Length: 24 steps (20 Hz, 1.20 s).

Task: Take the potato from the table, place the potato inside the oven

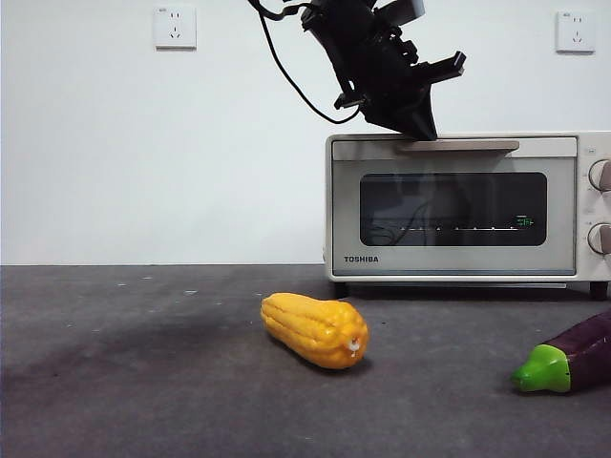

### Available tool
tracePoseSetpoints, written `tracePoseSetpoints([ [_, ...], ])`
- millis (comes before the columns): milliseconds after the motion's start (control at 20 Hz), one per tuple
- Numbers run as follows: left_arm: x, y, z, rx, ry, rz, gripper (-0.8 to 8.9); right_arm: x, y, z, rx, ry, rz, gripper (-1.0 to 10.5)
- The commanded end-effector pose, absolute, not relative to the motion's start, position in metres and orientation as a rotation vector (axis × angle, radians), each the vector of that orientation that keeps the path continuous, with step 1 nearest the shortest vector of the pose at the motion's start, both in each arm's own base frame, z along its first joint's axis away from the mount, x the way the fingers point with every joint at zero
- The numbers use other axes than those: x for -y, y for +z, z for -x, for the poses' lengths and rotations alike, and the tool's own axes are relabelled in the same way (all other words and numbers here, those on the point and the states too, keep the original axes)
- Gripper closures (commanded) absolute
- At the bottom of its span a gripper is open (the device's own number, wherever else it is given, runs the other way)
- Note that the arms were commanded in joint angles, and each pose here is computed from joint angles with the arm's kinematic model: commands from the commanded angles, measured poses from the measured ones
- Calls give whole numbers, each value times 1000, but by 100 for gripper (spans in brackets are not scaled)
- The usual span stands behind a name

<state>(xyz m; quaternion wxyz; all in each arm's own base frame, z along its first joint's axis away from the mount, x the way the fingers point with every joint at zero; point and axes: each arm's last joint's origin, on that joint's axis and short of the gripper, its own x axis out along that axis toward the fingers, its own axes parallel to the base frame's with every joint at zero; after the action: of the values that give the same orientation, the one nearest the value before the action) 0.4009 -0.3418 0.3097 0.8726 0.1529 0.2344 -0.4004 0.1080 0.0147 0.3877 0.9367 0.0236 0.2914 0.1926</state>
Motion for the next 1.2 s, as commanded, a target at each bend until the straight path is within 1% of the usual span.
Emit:
tracePoseSetpoints([
  [50,342,290,-401,-576,-827,-382,820,-15,389,-107,-588,401,-41,950],
  [450,337,279,-394,-719,-845,-414,820,-15,389,-105,-585,401,-42,950],
  [700,338,276,-388,-773,-847,-422,820,-14,391,-96,-566,396,-43,949],
  [750,337,275,-387,-786,-847,-426,820,-14,392,-92,-554,381,-51,949],
  [950,335,272,-384,-859,-828,-409,820,-9,396,-69,-479,252,-34,949],
  [1050,334,270,-382,-892,-814,-390,820,-8,397,-59,-450,221,-26,949],
  [1200,336,270,-379,-924,-791,-347,820,-6,394,-54,-479,181,-19,949],
])
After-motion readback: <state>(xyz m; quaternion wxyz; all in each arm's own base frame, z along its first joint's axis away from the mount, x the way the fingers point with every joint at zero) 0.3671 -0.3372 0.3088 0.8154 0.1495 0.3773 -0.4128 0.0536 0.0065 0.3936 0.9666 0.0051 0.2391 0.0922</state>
